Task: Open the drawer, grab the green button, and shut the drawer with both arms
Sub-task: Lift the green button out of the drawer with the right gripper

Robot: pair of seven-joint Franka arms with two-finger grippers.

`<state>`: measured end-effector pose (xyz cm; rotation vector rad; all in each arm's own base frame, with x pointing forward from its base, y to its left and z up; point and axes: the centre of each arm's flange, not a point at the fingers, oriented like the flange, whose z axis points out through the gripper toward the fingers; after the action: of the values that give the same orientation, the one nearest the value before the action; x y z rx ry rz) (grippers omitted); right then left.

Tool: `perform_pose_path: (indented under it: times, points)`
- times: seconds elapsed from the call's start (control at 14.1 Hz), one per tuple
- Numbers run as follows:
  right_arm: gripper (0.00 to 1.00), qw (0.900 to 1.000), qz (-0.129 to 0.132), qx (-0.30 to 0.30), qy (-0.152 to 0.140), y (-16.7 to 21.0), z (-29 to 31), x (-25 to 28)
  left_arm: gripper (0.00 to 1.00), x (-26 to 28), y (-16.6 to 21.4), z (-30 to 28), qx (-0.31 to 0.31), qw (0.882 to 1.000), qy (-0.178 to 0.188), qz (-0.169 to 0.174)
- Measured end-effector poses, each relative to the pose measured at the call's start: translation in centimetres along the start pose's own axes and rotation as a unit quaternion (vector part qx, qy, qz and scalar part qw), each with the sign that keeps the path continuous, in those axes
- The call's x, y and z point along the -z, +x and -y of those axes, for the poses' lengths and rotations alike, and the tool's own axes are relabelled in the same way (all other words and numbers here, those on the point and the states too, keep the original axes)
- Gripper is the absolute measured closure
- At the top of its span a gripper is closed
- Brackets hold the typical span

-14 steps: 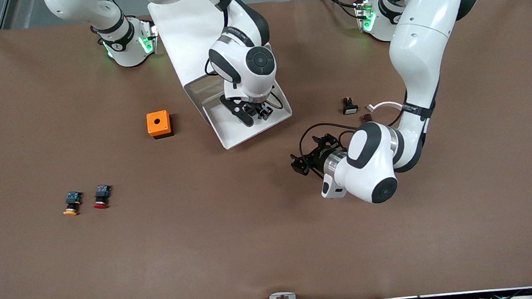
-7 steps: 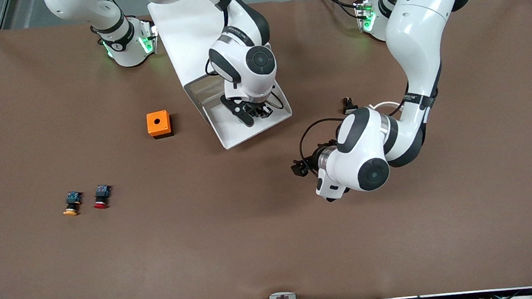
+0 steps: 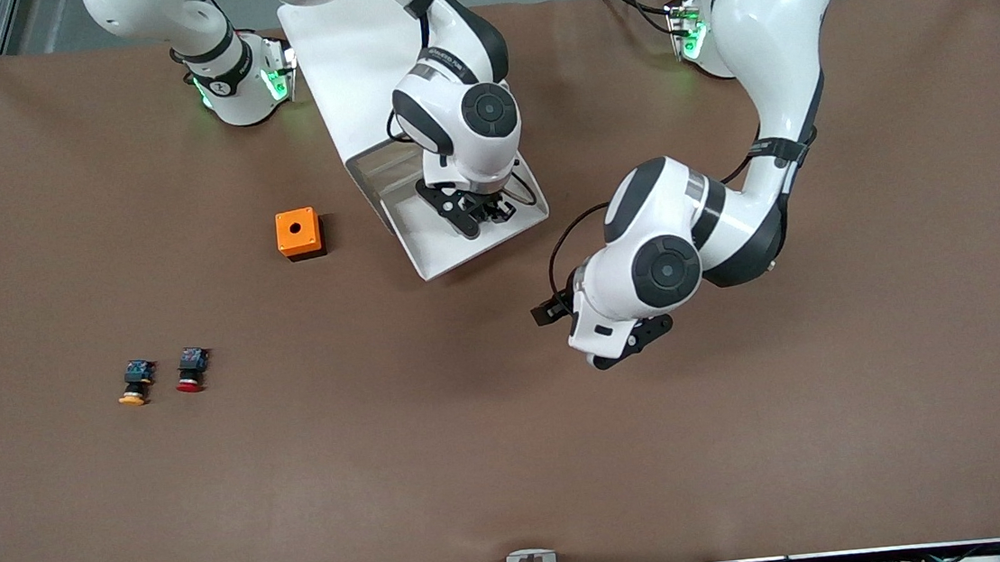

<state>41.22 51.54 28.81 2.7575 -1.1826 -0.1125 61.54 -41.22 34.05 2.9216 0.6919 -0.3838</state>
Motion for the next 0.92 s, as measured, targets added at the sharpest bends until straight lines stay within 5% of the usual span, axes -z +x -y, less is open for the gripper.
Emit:
perform_pose_path:
  times: [0.43,0.92]
  points:
    - [0.57,1.000,0.011,0.025,-0.016,7.1,0.6,7.2,0.00,-1.1,-1.3,-2.0,0.008,0.995,-0.005,-0.102]
    - [0.57,0.987,0.034,0.157,0.008,25.5,-2.4,10.1,0.00,-3.6,-2.4,-2.0,0.029,0.994,0.013,-0.102]
